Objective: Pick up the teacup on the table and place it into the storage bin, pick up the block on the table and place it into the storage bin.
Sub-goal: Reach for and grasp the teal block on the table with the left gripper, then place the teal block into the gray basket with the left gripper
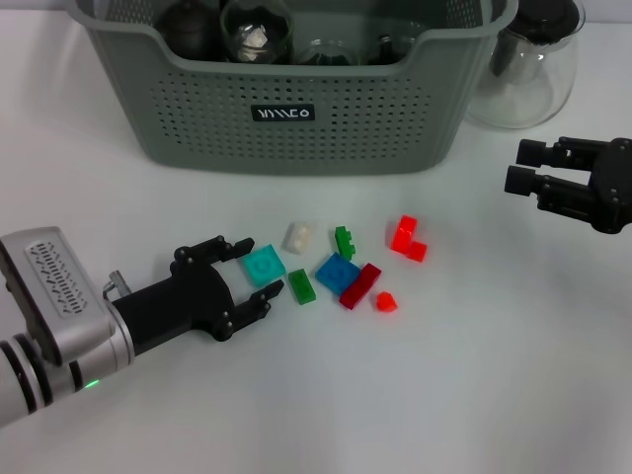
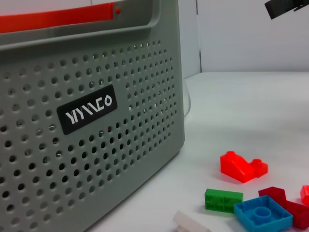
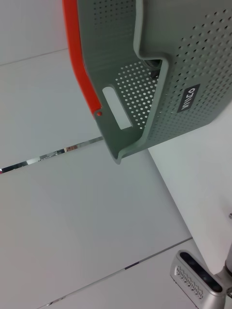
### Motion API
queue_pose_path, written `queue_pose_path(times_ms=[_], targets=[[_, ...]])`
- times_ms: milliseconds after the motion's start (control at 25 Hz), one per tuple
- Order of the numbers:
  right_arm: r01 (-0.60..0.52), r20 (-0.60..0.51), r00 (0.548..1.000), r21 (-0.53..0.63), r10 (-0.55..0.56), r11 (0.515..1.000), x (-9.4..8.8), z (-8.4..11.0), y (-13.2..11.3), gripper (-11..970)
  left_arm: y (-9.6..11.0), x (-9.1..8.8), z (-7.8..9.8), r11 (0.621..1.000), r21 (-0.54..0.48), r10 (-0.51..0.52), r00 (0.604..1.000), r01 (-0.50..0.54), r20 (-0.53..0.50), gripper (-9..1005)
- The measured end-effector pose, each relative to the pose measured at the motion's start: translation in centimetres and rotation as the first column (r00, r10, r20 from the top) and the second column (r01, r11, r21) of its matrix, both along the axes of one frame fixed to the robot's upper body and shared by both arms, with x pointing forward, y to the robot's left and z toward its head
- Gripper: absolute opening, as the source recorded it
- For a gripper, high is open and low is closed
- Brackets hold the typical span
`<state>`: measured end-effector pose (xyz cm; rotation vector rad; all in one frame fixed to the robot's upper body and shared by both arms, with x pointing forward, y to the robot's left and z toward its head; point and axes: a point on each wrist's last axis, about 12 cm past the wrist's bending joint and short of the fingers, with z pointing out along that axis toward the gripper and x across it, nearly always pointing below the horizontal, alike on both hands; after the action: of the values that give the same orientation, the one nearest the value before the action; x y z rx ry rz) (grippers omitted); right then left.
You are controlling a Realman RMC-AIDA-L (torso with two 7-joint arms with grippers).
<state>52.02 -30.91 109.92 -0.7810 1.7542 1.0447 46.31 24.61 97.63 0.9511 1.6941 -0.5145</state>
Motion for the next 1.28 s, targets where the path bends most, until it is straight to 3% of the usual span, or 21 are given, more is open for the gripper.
queue_pose_path(times_ms=[920,1080,1280], targets=[[0.002,-0.010,1.000,0.005,-0.002,1.000,0.1,0.1,0.1,489,0.2,0.3,0.3,1.000,-0.004,0.002,1.000,-0.002,0.007,450],[-0.001,-0.009,1.000,0.005,0.001,1.000,0.2,0.2,0.1,488,2.3,-0.2,2.8,0.987,-0.158,-0.036,0.999,0.038,0.012,412],[-0.003,-0.008,1.000,0.003,0.003,1.000,0.3,0.2,0.0,488,5.4,-0.7,8.3,0.897,-0.400,-0.191,0.981,0.189,0.035,416]])
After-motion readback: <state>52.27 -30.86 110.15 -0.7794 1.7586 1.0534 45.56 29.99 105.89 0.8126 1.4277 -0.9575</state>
